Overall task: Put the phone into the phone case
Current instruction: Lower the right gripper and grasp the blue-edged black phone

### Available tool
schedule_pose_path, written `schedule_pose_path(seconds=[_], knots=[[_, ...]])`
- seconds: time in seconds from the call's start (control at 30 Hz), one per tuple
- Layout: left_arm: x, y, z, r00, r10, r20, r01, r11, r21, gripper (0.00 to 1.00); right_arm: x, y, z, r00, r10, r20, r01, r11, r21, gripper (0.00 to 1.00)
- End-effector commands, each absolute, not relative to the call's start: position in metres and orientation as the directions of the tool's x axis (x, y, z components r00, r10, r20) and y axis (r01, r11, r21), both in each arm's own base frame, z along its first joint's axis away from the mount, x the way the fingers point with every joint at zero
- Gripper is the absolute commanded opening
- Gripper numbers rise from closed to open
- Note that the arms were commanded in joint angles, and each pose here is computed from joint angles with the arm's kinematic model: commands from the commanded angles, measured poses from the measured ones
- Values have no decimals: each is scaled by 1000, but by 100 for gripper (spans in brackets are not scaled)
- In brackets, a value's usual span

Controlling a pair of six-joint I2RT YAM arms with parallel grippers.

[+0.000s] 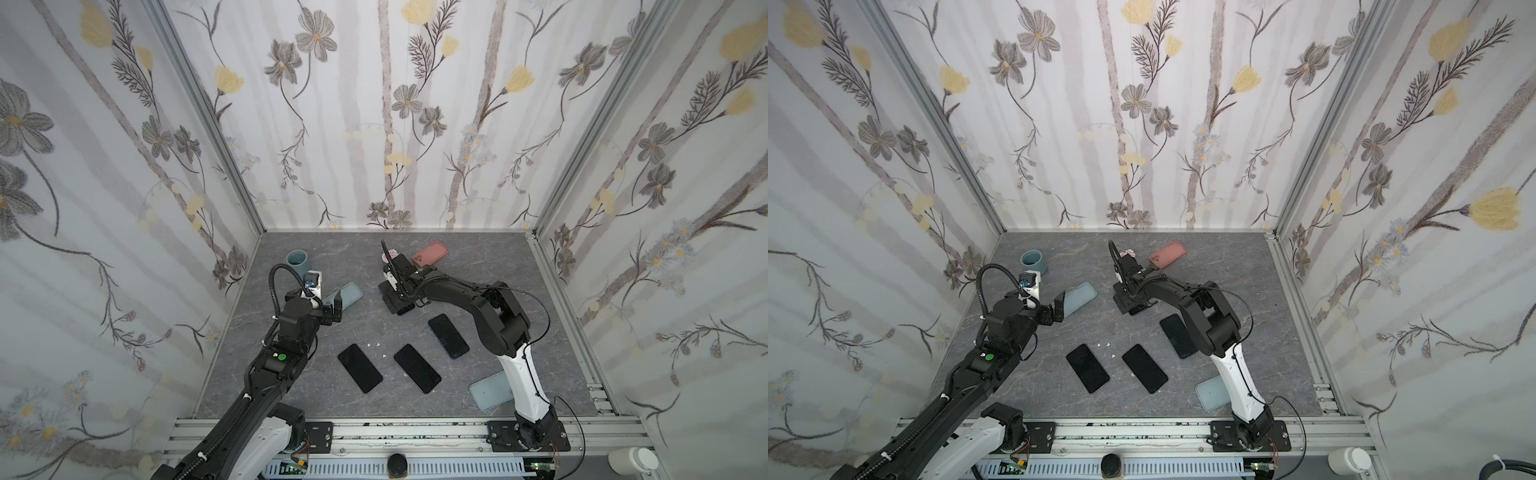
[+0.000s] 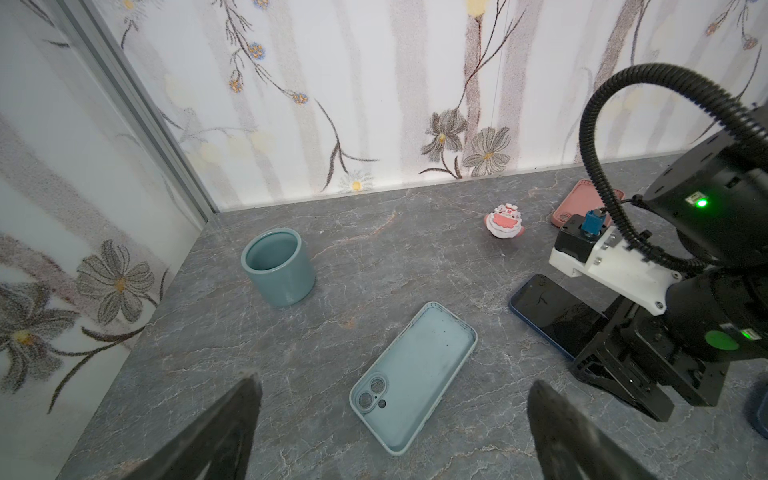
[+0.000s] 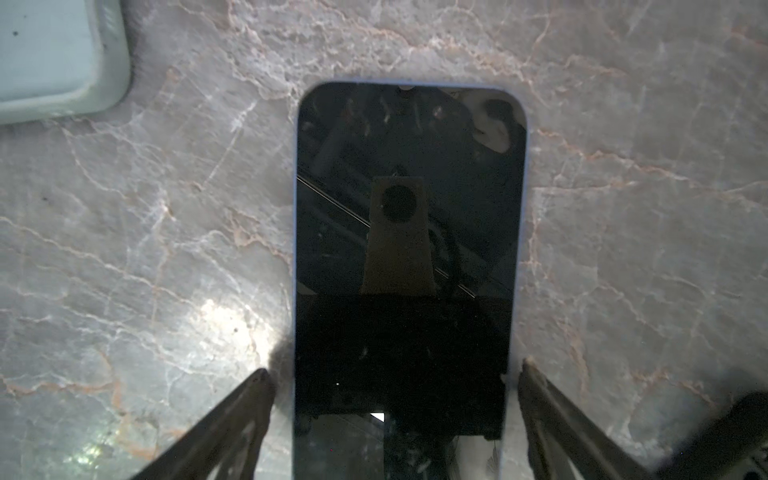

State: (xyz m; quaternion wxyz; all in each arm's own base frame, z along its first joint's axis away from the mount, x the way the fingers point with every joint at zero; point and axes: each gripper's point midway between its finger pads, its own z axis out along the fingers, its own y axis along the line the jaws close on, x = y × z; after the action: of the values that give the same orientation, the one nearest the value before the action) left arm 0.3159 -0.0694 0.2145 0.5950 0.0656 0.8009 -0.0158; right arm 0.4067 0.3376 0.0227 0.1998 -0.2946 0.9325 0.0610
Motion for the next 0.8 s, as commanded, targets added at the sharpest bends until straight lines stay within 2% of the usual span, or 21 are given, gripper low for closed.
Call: schedule_pose_path(seconds=[0.0, 0.5, 0.77], knots=[[317, -71, 222, -264, 78, -961, 132, 990, 45, 100, 401, 330, 16, -762, -537, -363, -572, 820, -11, 84], [318, -74, 220, -271, 71, -960, 144, 989, 32, 100, 394, 332, 23, -763, -540, -355, -584, 811, 23, 65], [320, -82, 216, -300, 31, -954, 169, 985, -22, 100, 387, 332, 32, -740, -545, -395, -599, 801, 17, 61]])
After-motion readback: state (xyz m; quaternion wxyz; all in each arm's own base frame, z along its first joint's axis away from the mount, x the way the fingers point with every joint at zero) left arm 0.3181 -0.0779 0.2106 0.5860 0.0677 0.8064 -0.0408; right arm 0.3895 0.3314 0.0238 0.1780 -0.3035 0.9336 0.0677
